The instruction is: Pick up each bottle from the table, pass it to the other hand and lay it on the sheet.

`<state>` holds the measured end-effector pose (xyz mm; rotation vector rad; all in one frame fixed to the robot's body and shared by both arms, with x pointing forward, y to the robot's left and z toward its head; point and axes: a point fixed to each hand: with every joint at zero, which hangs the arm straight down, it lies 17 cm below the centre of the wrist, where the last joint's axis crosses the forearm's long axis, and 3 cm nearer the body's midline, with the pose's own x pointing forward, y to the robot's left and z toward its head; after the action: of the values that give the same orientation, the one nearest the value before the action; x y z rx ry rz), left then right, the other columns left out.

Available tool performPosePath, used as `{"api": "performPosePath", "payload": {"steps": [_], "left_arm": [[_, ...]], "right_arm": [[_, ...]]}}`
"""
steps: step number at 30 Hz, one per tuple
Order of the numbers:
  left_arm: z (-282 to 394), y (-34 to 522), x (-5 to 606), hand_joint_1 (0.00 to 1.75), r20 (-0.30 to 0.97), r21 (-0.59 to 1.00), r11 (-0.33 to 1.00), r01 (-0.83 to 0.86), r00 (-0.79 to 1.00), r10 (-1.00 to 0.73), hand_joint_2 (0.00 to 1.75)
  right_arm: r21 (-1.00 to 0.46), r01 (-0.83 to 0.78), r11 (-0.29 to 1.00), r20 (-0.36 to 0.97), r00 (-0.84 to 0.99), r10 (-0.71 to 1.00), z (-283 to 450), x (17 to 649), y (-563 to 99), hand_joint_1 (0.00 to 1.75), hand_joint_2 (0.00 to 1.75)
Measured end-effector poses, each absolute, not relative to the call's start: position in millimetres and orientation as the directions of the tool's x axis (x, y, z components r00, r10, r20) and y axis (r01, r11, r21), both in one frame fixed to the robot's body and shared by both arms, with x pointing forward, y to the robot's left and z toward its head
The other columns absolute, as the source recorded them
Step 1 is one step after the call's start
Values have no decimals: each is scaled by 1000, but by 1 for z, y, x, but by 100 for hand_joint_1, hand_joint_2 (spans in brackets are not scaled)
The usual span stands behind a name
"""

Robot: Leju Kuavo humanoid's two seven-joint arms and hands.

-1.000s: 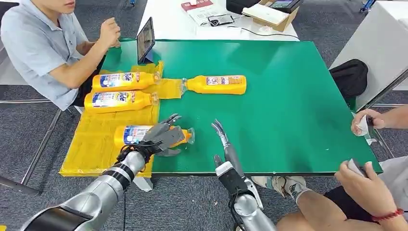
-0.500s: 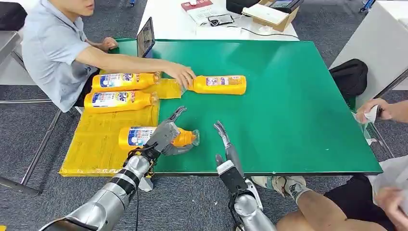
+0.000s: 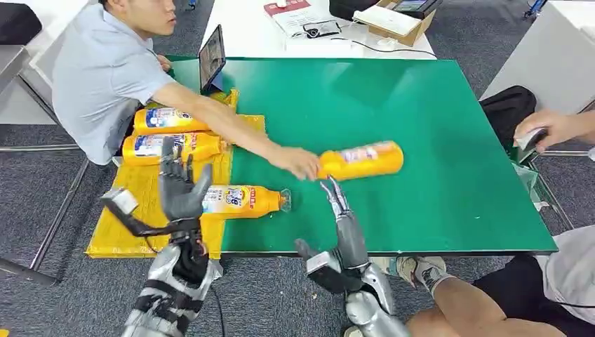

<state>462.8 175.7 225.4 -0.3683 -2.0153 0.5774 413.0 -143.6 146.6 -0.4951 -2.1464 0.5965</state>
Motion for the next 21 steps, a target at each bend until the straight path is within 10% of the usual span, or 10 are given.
{"api": "performPosePath", "payload": {"steps": [21], "left_arm": [[280,235,375,0,720,-326,905,-275,-692,49,175]], "right_arm": [[-916,89,391,338,-354,872,84,500,-236,0,175]]}}
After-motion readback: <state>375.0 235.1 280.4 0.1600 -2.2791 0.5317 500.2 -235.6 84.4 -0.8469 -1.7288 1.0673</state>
